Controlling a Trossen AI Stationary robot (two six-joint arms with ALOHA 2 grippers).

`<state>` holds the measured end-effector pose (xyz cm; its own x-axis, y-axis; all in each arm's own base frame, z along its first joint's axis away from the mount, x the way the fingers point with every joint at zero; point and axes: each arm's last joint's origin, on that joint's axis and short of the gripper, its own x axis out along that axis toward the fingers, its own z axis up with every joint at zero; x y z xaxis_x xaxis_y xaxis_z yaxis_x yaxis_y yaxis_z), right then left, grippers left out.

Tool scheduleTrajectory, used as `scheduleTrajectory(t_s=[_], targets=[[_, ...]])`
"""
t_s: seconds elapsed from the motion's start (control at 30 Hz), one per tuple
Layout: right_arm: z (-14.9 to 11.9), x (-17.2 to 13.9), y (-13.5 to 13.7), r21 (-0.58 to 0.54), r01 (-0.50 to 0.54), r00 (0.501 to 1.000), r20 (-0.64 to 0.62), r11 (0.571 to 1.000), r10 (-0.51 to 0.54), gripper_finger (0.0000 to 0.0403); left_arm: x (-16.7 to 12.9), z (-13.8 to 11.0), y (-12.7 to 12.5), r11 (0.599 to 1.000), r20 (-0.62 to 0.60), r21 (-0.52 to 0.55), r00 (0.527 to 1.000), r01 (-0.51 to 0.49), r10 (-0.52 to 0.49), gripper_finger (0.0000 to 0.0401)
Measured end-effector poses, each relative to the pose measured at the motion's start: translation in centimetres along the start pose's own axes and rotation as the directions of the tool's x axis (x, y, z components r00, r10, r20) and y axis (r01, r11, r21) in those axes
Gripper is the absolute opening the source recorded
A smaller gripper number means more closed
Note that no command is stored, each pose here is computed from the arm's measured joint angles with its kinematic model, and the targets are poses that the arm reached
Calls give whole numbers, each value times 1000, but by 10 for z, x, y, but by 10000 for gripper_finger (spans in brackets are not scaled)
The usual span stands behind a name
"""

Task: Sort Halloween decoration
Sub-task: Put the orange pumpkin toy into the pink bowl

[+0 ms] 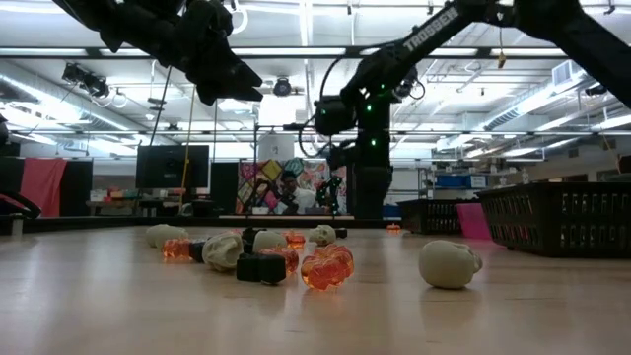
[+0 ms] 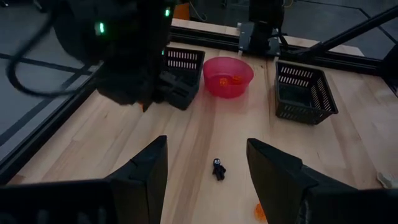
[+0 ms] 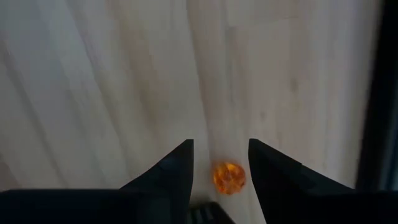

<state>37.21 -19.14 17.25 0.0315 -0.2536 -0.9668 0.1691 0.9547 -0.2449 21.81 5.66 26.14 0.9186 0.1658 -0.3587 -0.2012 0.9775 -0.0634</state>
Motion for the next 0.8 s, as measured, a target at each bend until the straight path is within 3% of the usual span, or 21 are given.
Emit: scheduleTrajectory(t_s=[0.37,0.8], targets=[[-5,21,-27,9,-50,997,-67,999,50,193,0,0,0,1000,-1,0,1000,0,0,192],[-19,24,-39,29,-99,986,-132,995,102,194,0,0,0,1000,-1,-1,1000,0,0,192]])
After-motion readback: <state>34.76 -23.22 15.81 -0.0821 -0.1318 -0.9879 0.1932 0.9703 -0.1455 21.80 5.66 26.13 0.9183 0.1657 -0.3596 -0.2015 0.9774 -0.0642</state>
